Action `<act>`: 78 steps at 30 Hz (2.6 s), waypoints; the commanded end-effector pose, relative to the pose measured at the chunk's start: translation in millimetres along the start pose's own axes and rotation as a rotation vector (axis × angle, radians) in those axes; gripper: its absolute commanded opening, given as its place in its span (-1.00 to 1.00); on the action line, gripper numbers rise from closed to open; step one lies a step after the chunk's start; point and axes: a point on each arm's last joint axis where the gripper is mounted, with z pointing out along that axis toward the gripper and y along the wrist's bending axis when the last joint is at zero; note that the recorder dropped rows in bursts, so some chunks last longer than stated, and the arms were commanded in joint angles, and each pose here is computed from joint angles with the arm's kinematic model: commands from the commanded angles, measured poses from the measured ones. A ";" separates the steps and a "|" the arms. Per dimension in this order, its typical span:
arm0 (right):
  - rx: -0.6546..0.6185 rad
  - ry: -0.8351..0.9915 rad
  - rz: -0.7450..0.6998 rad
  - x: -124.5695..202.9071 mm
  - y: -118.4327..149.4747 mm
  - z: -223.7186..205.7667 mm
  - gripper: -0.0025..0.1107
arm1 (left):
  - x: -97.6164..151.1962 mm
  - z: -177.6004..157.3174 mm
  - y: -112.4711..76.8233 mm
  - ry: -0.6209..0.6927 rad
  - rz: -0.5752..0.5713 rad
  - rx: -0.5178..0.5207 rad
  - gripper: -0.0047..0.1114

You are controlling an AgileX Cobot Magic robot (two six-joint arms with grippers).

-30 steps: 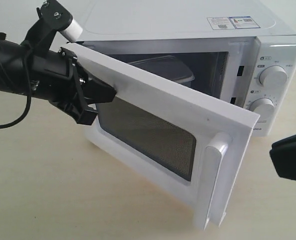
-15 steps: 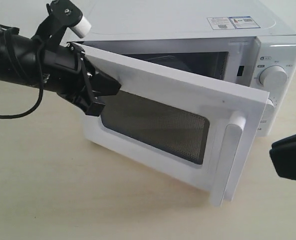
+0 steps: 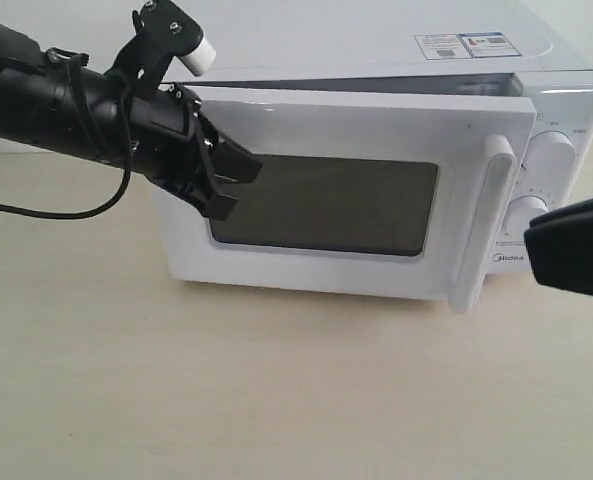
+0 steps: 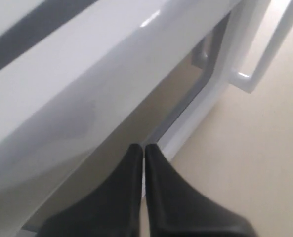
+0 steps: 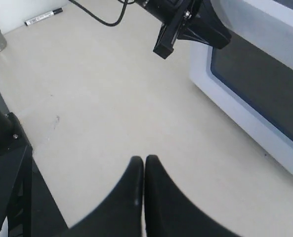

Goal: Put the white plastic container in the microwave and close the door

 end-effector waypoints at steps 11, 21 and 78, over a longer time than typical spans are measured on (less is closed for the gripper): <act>0.042 -0.028 0.083 -15.5 -14.1 36.3 -0.96 | -14.3 -6.7 -6.8 -0.044 0.014 0.075 -0.85; 0.273 -0.281 0.250 29.5 -59.6 109.0 -0.96 | -33.6 -53.8 -28.0 -0.079 0.050 0.143 -0.85; 0.657 -0.586 0.268 39.1 -122.3 194.6 -0.96 | -37.3 -67.8 -40.4 -0.073 -0.030 0.227 -0.85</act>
